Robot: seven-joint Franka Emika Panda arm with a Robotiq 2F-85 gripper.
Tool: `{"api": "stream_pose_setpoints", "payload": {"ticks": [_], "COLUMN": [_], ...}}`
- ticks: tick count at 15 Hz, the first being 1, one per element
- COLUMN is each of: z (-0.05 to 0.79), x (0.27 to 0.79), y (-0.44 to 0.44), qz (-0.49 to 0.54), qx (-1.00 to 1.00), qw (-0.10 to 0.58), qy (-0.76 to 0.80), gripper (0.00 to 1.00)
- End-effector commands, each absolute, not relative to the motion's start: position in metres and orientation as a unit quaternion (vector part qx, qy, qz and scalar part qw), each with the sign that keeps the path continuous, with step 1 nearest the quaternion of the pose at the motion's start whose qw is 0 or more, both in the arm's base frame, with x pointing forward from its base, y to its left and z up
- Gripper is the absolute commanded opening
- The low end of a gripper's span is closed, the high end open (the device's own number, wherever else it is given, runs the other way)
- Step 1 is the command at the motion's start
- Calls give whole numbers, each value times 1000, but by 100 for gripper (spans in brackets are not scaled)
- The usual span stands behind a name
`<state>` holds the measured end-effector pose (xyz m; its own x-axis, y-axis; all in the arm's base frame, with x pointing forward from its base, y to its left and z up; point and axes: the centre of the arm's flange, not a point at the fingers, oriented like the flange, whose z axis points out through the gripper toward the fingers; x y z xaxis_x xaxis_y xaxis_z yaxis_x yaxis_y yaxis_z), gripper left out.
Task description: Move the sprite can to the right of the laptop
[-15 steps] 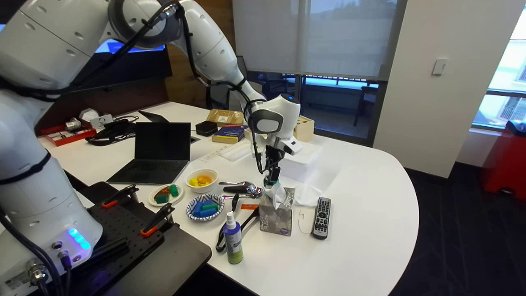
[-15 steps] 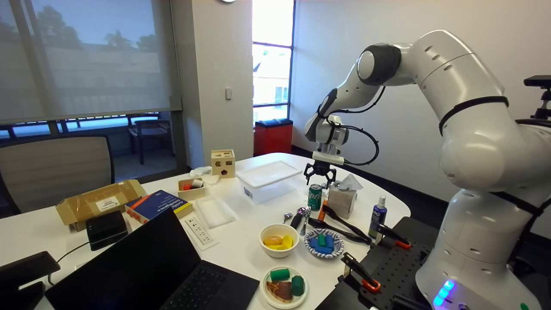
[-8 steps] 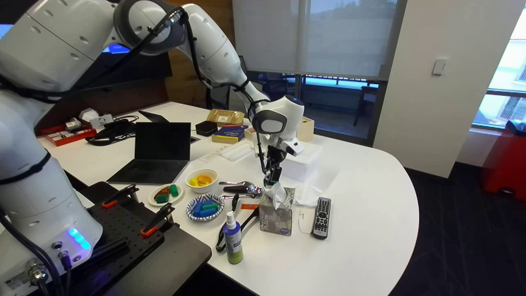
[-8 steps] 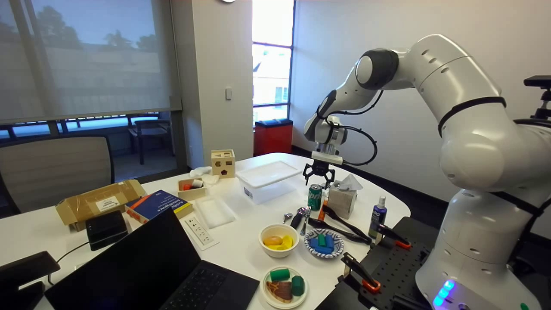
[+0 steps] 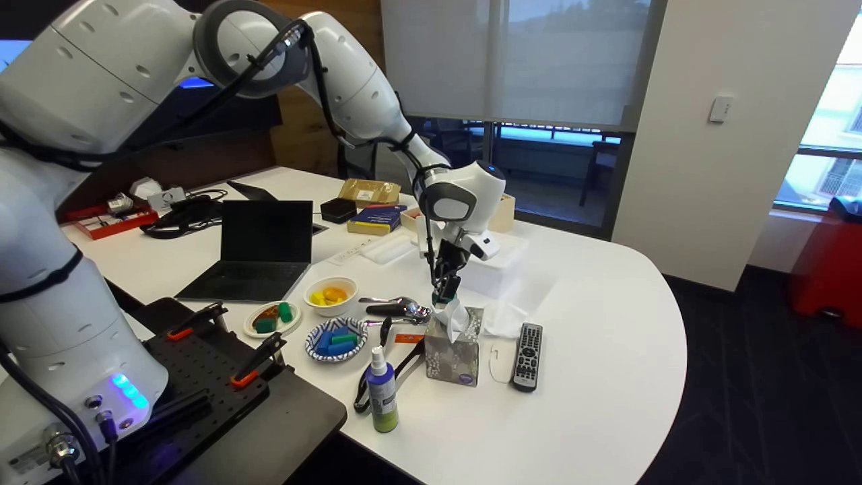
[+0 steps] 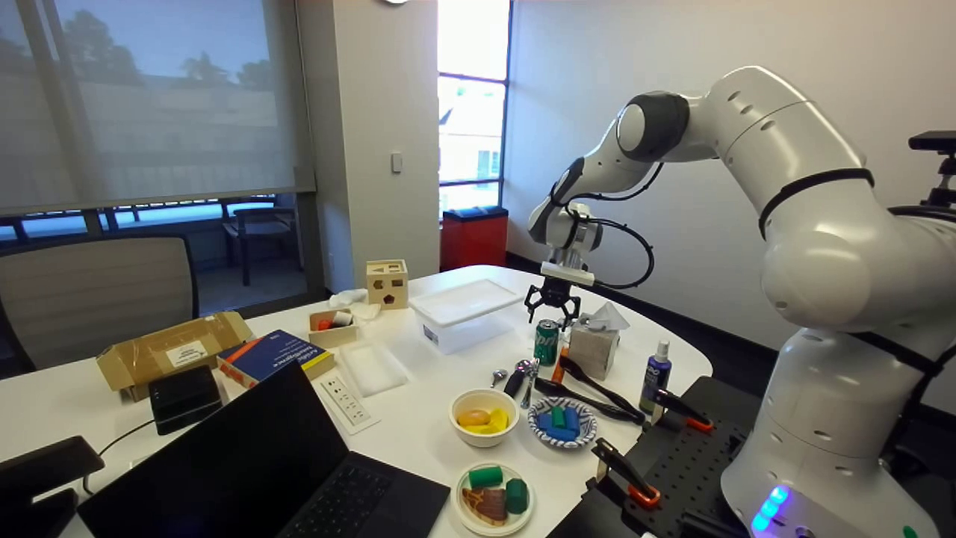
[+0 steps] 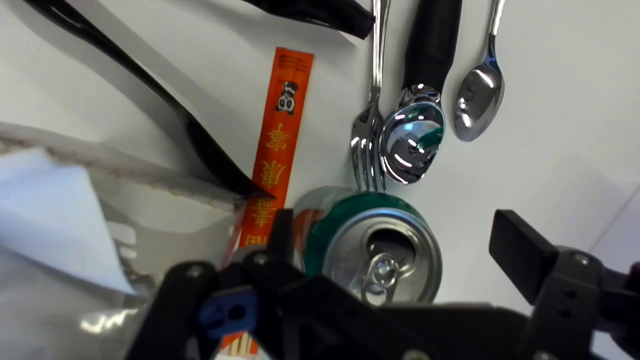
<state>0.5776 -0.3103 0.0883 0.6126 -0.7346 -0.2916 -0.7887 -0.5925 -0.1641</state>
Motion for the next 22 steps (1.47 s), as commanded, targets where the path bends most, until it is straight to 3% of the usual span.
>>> {"api": "stream_pose_setpoints", "payload": {"ticks": [1, 9, 10, 12, 15, 22], "z": [87, 82, 82, 82, 82, 128], "x": [582, 583, 583, 583, 582, 573], "y": [-318, -321, -322, -322, -323, -321], "qz": [108, 111, 110, 110, 110, 99], "qx": [-883, -881, -881, -881, -881, -885], "qw": [160, 153, 152, 151, 150, 157], "qy": [428, 435, 435, 434, 435, 428], "gripper": [100, 100, 75, 68, 43, 42]}}
